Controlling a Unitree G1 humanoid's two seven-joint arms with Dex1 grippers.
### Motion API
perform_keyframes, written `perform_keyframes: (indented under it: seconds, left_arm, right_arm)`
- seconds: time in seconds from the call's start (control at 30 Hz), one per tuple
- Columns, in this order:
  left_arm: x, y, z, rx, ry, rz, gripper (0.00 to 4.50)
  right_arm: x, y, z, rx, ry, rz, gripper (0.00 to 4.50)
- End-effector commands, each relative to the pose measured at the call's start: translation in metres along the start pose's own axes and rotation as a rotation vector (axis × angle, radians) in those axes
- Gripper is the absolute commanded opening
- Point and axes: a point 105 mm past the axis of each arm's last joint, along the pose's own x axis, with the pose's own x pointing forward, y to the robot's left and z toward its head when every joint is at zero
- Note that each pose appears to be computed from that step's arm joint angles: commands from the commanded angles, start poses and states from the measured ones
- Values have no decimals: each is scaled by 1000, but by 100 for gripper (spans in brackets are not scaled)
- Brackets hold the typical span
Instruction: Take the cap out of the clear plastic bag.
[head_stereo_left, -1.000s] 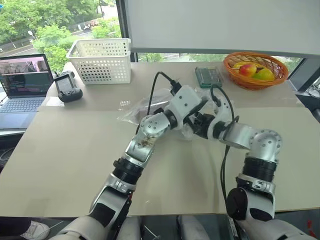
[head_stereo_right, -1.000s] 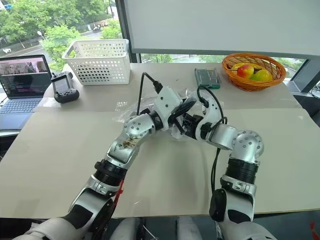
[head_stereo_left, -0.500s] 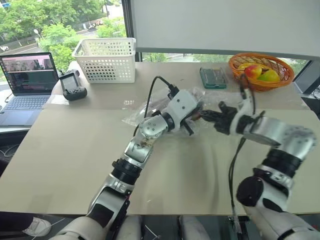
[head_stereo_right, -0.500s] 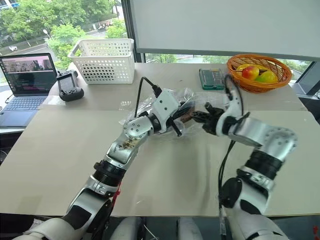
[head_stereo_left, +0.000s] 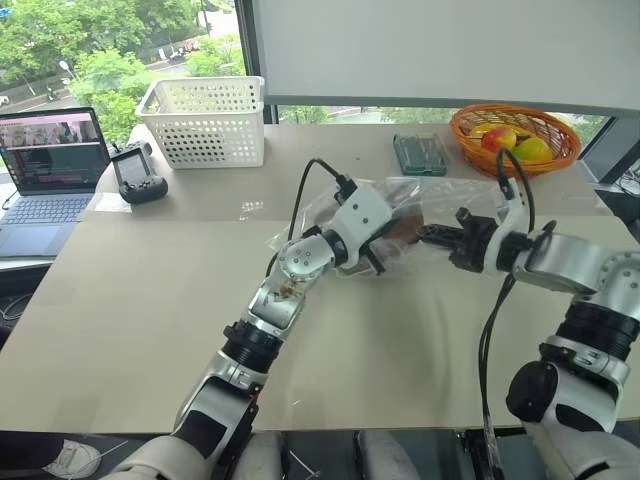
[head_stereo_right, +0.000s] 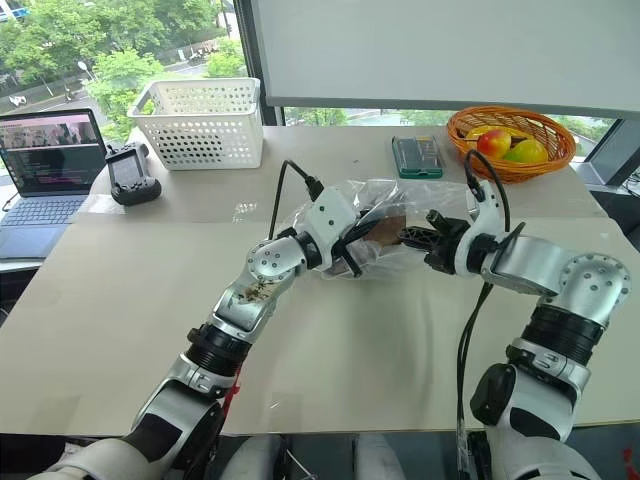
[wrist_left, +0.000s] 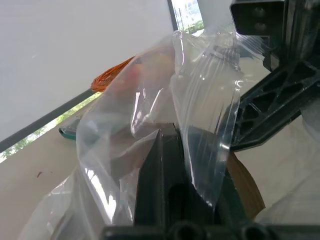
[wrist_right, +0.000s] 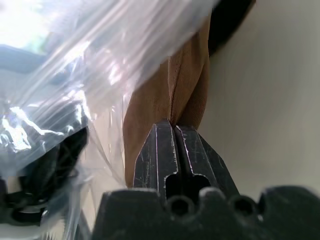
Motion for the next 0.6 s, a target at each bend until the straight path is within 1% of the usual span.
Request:
perform_keyframes:
  seconds: [0.03,0.1,0.17,0.2,0.23,0.27,0.37,0.43,0.47,0.53,0.6]
  left_arm:
    - [1,-1,11,30,-38,1,0]
    - [1,-1,12,34,-39,1,0]
    - [1,-1,12,37,-39,2,0]
    - [1,0,12,38,-38,2,0]
    - [1,0,12,39,-37,3,0]
    - [1,0,11,39,-37,3,0]
    - [0,0,11,41,-34,3,0]
    - [-1,0,10,42,-33,3,0]
    - [-1,0,11,42,-33,3,0]
    - [-1,0,10,43,-33,2,0]
    - [0,0,10,44,-33,0,0]
  right_arm:
    - [13,29,4,-52,-66,66,6]
    - [18,32,1,-40,-73,84,6]
    - [20,28,-3,-33,-65,75,6]
    - [19,24,-5,-46,-56,60,63]
    - [17,20,-7,-64,-45,41,73]
    - [16,18,-7,-77,-38,30,109]
    - [-2,11,1,-132,-38,8,208]
    - [-17,3,6,-195,-19,-47,277]
    - [-20,0,6,-216,-9,-66,315]
    - [-27,-4,7,-258,17,-99,376]
    - [-28,-9,7,-279,38,-134,376]
